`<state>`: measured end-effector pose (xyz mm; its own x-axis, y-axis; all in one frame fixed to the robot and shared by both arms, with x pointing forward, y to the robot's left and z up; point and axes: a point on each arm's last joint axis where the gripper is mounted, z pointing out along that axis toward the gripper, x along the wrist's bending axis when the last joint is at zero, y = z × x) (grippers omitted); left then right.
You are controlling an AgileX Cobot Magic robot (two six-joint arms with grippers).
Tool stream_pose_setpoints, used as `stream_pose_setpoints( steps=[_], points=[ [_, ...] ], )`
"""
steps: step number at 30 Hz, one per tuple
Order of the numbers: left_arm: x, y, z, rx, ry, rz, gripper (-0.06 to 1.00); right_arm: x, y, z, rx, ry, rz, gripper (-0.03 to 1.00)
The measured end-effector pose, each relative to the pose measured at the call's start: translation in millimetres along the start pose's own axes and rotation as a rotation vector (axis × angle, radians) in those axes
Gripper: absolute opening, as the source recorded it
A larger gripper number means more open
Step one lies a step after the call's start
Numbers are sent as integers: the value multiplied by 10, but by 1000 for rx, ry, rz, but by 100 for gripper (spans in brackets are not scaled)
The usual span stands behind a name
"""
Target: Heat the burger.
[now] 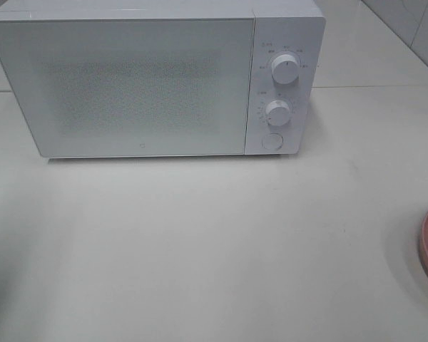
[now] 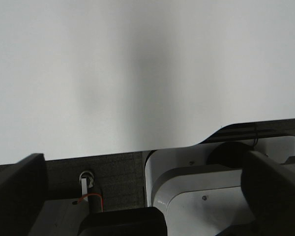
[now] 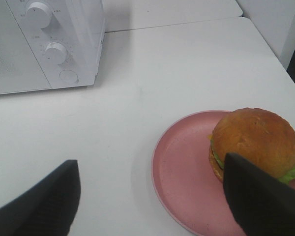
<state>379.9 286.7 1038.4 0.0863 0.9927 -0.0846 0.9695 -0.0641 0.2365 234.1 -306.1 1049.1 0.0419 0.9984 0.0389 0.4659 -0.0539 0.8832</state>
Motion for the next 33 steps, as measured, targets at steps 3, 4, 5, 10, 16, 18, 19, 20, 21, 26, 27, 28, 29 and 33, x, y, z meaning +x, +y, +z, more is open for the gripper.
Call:
stream_pose_setpoints(
  steps=[3, 4, 5, 10, 16, 18, 19, 20, 21, 26, 27, 28, 29, 33],
  points=[
    [8, -148, 14, -47, 11, 6, 99, 0, 0, 0, 0, 0, 0, 77],
    [8, -148, 14, -47, 11, 6, 99, 0, 0, 0, 0, 0, 0, 77],
    [13, -258, 22, -93, 20, 11, 99, 0, 0, 0, 0, 0, 0, 77],
    [12, -466, -1, -177, 28, 19, 99, 0, 0, 0, 0, 0, 0, 77],
    [-1, -693, -199, -361, 44, 38, 99, 0, 0, 0, 0, 0, 0, 77],
    [-10, -796, -277, -443, 46, 44, 99, 0, 0, 0, 0, 0, 0, 77],
    [-10, -796, -277, -443, 46, 44, 99, 0, 0, 0, 0, 0, 0, 77],
    [-16, -875, -329, -502, 47, 46, 99, 0, 0, 0, 0, 0, 0, 77],
    [-25, -954, -373, -559, 43, 43, 99, 0, 0, 0, 0, 0, 0, 77],
    [-37, -1090, -438, -654, 38, 45, 99, 0, 0, 0, 0, 0, 0, 77],
    [-42, -1157, -464, -699, 37, 47, 99, 0, 0, 0, 0, 0, 0, 77],
    [-42, -1157, -464, -699, 37, 47, 99, 0, 0, 0, 0, 0, 0, 77],
    [-44, -1193, -477, -722, 37, 49, 99, 0, 0, 0, 0, 0, 0, 77],
    [-49, -1321, -506, -805, 46, 45, 99, 0, 0, 0, 0, 0, 0, 77]
  ],
)
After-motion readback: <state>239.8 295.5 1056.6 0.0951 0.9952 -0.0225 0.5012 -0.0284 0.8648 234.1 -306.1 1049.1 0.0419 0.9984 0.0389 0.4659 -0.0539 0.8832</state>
